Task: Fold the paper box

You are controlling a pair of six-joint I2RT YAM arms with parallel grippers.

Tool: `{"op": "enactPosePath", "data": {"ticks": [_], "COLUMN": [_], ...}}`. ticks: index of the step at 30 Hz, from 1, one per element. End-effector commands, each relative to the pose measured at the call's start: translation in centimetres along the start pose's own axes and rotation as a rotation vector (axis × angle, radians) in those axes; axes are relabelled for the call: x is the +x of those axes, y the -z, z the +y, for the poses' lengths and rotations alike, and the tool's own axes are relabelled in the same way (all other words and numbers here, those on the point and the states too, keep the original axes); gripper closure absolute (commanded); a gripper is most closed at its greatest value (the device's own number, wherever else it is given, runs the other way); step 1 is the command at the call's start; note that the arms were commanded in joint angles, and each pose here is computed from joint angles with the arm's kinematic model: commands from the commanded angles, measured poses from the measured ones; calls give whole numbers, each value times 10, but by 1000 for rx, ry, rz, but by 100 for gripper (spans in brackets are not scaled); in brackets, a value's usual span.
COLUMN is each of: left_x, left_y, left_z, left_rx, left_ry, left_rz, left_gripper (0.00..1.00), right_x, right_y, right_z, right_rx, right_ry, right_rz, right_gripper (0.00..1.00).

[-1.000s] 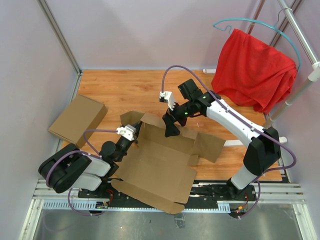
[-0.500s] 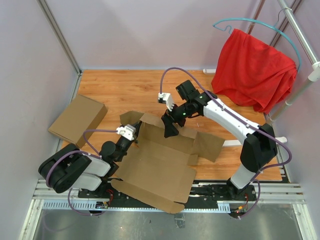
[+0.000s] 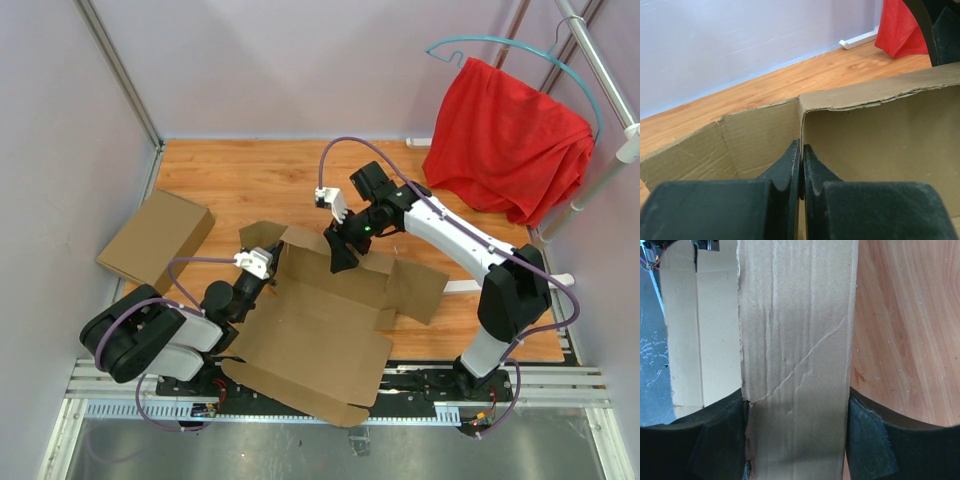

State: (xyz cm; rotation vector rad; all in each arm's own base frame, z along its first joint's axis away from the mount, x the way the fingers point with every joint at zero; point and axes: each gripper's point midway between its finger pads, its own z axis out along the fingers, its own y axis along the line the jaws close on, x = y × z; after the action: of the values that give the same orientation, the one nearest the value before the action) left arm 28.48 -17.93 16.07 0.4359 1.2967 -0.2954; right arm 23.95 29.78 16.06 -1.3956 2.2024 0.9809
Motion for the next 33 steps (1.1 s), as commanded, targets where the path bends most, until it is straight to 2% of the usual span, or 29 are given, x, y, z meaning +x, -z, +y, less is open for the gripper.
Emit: {"op": "enactPosePath", "data": {"ticks": [1, 10, 14, 17, 21, 26, 29, 33], "left_x": [-74, -72, -72, -73, -83, -96, -80, -41], "left_y": [-6, -7, -6, -2, 13, 48, 57, 41], "left_z": [17, 23, 28, 33, 47, 96, 121, 148], "left_rx": [-85, -123, -154, -174, -239, -500, -649, -743], "left_ry": [57, 80, 96, 100, 124, 199, 214, 298], "left_rz": [-290, -279, -278, -280, -311, -352, -269, -103], "left_gripper": [93, 87, 70, 49, 46, 36, 33, 30], "right_x": [-3, -3, -3, -7, -12, -14, -17, -16], "right_y": [6, 8, 11, 15, 21, 23, 24, 26], "right_z": [-4, -7, -13, -17, -21, -22, -21, -22], "right_rx": [28, 52, 96, 130, 159, 159, 154, 139], "right_ry": [-9, -12, -14, -7, 4, 6, 8, 13], "right_rz": [9, 16, 20, 15, 12, 6, 0, 7], "right_gripper": [40, 46, 47, 46, 45, 44, 43, 42]}}
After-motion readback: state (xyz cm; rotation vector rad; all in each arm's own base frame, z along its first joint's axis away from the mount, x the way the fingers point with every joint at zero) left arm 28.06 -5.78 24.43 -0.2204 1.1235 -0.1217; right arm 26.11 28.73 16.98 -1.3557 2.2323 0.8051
